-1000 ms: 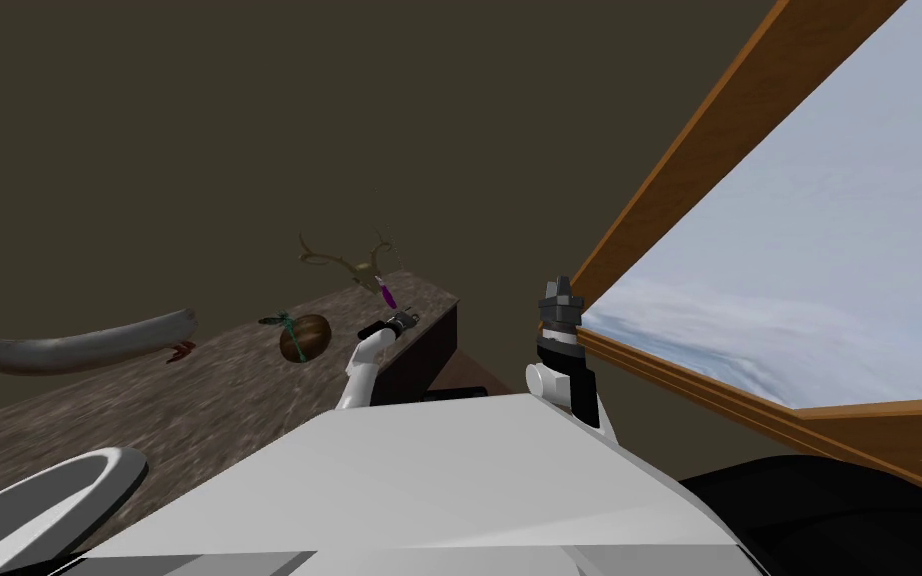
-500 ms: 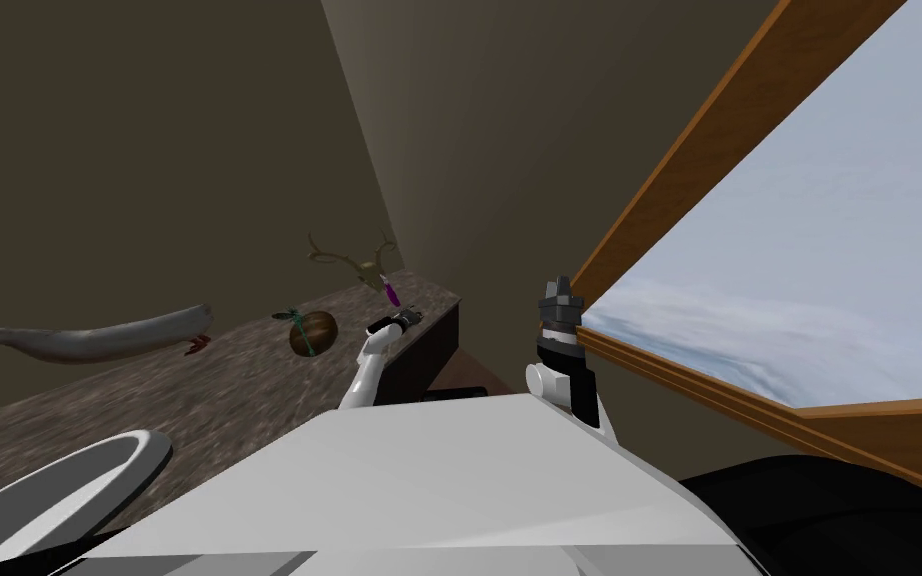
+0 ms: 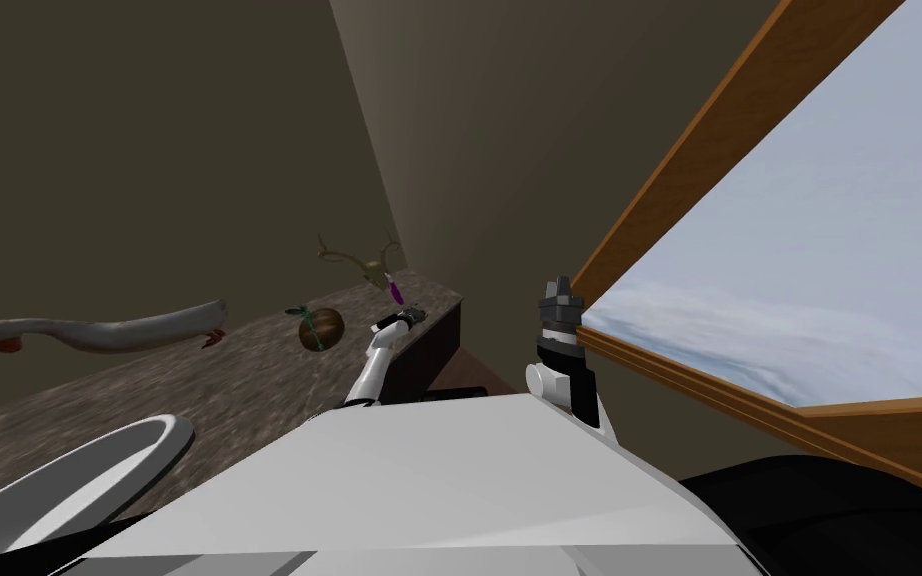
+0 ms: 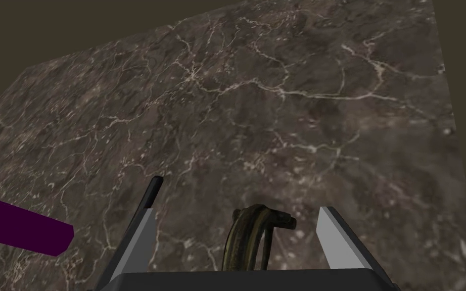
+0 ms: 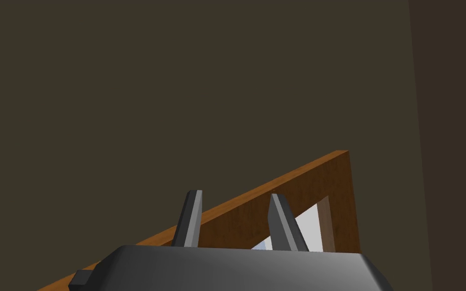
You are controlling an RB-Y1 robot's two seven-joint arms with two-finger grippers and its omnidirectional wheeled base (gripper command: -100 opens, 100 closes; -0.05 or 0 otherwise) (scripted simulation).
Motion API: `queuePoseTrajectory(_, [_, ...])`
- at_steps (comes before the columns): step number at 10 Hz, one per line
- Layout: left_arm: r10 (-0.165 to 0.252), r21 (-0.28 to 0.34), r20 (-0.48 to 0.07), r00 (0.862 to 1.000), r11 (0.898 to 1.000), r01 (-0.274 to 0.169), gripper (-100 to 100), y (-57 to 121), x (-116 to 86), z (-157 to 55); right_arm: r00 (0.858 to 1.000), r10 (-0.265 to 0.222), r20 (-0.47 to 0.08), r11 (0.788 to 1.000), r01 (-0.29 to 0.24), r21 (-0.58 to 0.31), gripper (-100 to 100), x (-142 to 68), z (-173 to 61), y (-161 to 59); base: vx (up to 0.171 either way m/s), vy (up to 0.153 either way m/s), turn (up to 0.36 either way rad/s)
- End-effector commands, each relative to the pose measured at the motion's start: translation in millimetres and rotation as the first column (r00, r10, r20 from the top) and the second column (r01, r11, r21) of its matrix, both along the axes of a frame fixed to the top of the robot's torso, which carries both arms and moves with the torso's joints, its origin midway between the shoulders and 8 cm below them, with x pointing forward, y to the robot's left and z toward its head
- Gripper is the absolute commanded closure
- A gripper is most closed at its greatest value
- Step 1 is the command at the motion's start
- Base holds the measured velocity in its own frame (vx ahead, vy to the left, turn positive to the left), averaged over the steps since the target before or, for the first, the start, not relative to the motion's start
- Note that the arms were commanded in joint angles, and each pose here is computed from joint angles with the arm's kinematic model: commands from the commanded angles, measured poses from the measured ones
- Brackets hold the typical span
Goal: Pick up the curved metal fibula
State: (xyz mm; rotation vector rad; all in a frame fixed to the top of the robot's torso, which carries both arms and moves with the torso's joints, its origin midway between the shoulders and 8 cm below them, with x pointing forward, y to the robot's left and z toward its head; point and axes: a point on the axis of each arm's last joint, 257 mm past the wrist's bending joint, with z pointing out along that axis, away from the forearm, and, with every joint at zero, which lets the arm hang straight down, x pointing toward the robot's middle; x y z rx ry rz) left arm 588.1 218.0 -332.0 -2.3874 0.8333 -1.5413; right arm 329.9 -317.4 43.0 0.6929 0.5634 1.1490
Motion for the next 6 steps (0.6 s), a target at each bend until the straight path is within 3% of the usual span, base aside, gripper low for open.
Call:
queuePoseTrajectory(1, [-0.004, 0.003, 0.04, 0.999, 1.0, 0.004, -100, -8.4, 17.2, 14.3, 1.0, 0.0, 0.0, 1.0, 0.0, 0.0, 0, 0.0, 0.0, 0.0, -0.042, 0.027, 0.102])
queuePoseTrajectory(3, [-0.016, 0.0, 0.032, 0.999, 1.0, 0.016, -100, -18.1, 26.9, 14.6, 1.0, 0.0, 0.0, 1.0, 0.0, 0.0, 0, 0.0, 0.0, 0.0, -0.046, 0.027, 0.019])
queuePoseTrajectory(4, [-0.016, -0.003, -0.001, 1.0, 1.0, 0.016, -100, -18.4, 21.6, -1.5, 1.0, 0.0, 0.0, 1.0, 0.0, 0.0, 0, 0.0, 0.0, 0.0, -0.007, 0.007, -0.007])
queuePoseTrajectory(5, [-0.018, 0.004, 0.053, 0.998, 1.0, 0.018, -100, -28.2, 39.9, 19.6, 1.0, 0.0, 0.0, 1.0, 0.0, 0.0, 0, 0.0, 0.0, 0.0, -0.04, 0.025, 0.114])
queuePoseTrajectory(6, [-0.028, 0.003, 0.047, 0.999, 1.0, 0.028, -100, -34.6, 45.1, 20.5, 1.0, 0.0, 0.0, 1.0, 0.0, 0.0, 0, 0.0, 0.0, 0.0, -0.049, 0.034, 0.046])
